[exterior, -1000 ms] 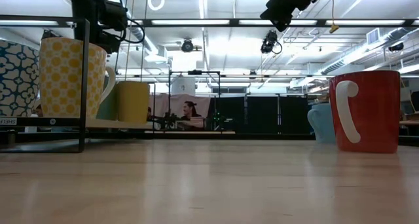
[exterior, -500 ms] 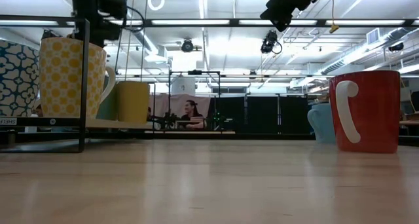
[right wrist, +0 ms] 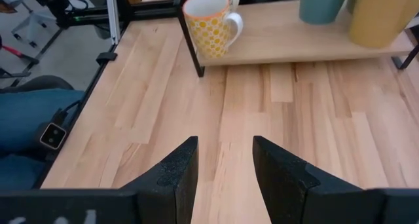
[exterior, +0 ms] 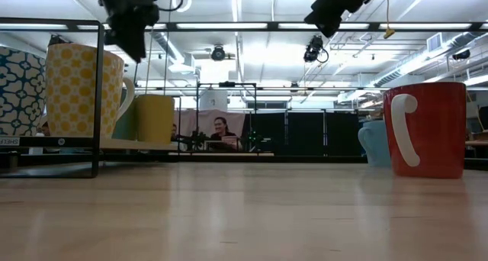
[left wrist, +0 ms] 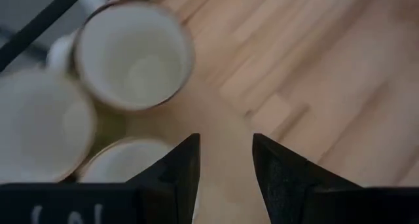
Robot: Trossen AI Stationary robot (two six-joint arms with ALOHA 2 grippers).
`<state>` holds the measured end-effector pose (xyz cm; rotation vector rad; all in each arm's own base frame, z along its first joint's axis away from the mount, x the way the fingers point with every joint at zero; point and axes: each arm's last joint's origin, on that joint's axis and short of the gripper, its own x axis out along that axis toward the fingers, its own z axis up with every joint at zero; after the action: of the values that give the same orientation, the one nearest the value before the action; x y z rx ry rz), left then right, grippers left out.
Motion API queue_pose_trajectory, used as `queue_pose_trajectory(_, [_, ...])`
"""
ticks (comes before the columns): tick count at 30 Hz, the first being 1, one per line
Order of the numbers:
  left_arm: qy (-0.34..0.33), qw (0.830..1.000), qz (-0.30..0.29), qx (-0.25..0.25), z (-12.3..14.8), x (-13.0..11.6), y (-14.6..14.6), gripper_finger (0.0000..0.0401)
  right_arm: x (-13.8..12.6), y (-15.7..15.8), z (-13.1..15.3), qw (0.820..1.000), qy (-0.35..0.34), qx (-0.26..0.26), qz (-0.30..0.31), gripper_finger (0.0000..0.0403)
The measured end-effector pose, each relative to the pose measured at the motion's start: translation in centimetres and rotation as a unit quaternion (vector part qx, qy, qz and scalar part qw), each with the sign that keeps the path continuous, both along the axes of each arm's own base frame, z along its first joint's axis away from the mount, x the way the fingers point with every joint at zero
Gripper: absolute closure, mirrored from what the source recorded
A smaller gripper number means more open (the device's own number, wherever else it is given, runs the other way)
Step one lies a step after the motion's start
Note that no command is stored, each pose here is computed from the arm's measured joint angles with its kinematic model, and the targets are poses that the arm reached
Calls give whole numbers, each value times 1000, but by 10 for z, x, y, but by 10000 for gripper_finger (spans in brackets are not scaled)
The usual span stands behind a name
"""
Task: Place coffee mugs
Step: Move the red mug to the center of the table
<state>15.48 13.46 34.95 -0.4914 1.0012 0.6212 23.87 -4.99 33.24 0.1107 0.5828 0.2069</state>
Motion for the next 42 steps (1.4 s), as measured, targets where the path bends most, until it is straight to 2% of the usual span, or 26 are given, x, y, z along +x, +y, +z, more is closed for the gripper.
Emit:
queue_pose_trajectory(7, [-58, 996, -63, 25, 6, 30, -24, 255, -6, 4, -8, 998, 55, 20, 5, 252])
queue_pose_trajectory(14, [-112, 984, -131, 51, 13, 52, -47, 255, -18, 16, -21, 987, 154, 34, 19, 252])
queue_pose_trajectory(18, [-135, 976, -157, 61, 17, 60, -57, 255, -29, 21, -29, 973, 229, 17, 3, 252])
queue_pose_trajectory(23, [-146, 971, -179, 64, 18, 65, -66, 255, -40, 22, -35, 952, 301, -36, -35, 252])
queue_pose_trajectory(29, [-147, 968, -193, 62, 18, 67, -72, 255, -40, 21, -39, 948, 309, -57, -52, 252])
queue_pose_trajectory(36, [-147, 967, -196, 61, 18, 67, -74, 255, -42, 23, -71, 942, 333, -33, -34, 252])
queue_pose_trajectory(42, [-143, 969, -189, 70, 18, 67, -73, 255, -45, 22, -92, 937, 344, -40, -40, 252])
